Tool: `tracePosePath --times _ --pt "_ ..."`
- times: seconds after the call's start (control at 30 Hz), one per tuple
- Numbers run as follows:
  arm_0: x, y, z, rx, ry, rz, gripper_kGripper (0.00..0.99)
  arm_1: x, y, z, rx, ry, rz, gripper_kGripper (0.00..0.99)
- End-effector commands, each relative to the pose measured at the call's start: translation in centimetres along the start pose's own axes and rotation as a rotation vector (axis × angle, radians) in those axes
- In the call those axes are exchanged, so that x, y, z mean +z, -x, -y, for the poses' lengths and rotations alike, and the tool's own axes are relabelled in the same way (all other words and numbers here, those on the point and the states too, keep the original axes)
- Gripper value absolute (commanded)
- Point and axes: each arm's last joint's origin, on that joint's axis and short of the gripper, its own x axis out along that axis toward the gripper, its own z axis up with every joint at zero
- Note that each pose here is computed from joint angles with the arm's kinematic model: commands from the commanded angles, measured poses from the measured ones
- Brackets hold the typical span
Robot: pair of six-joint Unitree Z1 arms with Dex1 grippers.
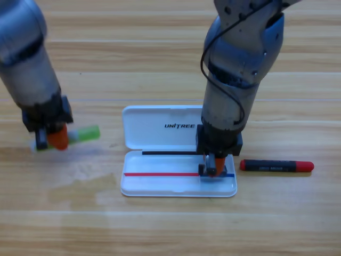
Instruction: Clean up eraser and pencils
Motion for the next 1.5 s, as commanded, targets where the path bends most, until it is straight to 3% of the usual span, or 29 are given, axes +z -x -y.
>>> tracePosePath --times 0.03,0.7,0.73,0.83,0.87,1.1,1.3,1.5 --pt "-0.4 2.9 0.0 0.037 0.0 0.018 0.0 0.9 -3.5 -0.9 0.055 0.038 -0.081 0.0" --pt "0.4 3.3 0.5 0.035 -0.022 0.03 0.0 -1.1 -1.1 -1.0 0.036 0.013 -0.084 0.017" --pt "0.4 3.4 0.5 0.037 -0.023 0.031 0.0 -1.1 -1.1 -1.0 0.036 0.013 -0.084 0.144" --pt "0.6 3.4 0.6 0.037 -0.027 0.035 0.0 -1.2 -0.6 -1.1 0.03 0.007 -0.081 0.721" --pt "0.7 3.5 0.7 0.038 -0.029 0.037 0.0 -1.4 -0.4 -1.2 0.028 0.002 -0.083 0.841" --pt "1.3 4.4 1.2 0.042 -0.048 0.051 0.0 -2.4 4.9 -2.2 -0.01 0.001 -0.015 0.962" --pt "2.6 5.7 2.8 0.051 -0.105 0.08 0.0 -6.0 11.8 -4.8 -0.015 -0.013 0.056 0.99" --pt "4.9 6.7 6.1 0.037 -0.227 0.119 0.0 -10.2 9.6 -4.1 0.03 -0.083 -0.043 0.99"
